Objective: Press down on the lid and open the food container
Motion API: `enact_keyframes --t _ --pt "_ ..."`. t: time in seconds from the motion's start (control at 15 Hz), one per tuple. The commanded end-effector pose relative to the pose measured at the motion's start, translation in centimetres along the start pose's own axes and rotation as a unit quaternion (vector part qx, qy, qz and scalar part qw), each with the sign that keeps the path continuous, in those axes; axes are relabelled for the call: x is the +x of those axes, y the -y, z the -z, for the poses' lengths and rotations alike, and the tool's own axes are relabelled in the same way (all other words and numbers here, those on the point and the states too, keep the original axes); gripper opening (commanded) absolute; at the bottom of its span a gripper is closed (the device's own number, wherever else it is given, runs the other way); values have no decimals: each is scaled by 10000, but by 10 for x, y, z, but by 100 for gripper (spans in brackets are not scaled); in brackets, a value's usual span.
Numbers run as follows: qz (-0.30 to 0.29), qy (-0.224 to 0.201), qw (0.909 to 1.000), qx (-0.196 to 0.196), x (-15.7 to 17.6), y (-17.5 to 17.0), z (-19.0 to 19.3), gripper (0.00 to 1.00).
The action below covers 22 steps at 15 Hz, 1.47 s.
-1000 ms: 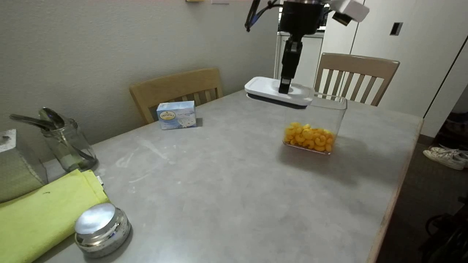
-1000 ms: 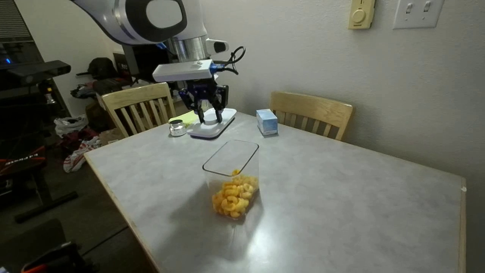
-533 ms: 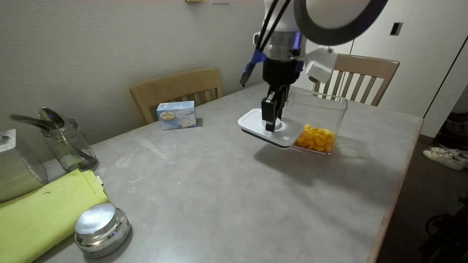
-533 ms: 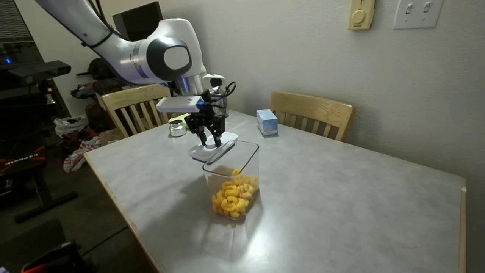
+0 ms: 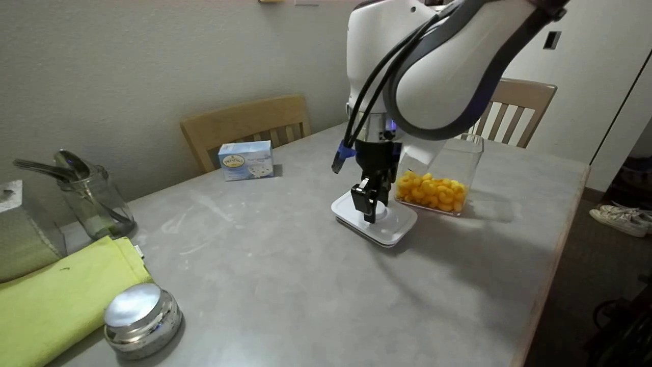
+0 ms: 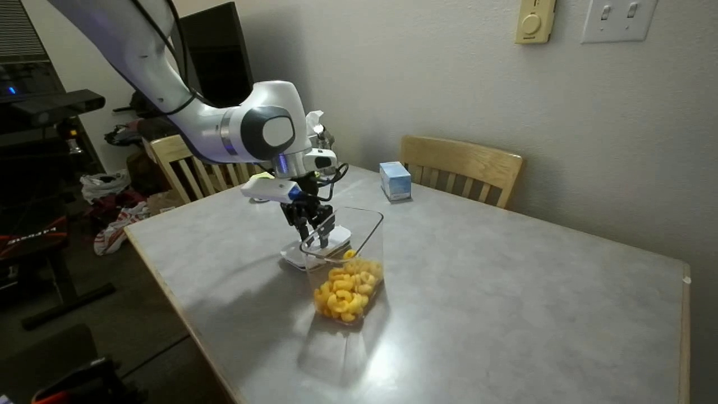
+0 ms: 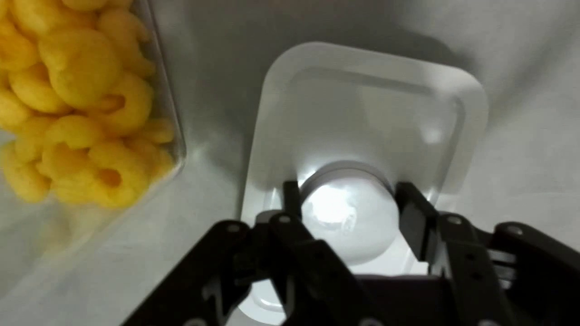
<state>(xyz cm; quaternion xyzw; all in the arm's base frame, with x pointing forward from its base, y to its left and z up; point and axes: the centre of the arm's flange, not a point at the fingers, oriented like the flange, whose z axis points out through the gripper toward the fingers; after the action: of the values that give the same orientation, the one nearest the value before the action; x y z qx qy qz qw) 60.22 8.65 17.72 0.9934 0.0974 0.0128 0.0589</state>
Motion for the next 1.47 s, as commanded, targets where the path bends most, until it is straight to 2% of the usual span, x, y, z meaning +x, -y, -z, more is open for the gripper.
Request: enact_keyframes --t 0.0,0.13,0.2,0.27,0.47,0.8,1.07,1.4 --pt "90 -25 9998 162 10 6 -5 30" --pt "143 -20 9998 143 9 7 -3 32" --pt "172 -40 9998 112 9 7 1 80" --pt "193 -57 9997 102 8 7 4 81" --pt "267 -137 9995 -2 9 3 25 98" --pt "299 -436 9985 -172 13 -3 84 100" --pt "433 -605 9972 -84 16 -1 134 100" --pt "620 -671 9958 -74 14 4 171 100"
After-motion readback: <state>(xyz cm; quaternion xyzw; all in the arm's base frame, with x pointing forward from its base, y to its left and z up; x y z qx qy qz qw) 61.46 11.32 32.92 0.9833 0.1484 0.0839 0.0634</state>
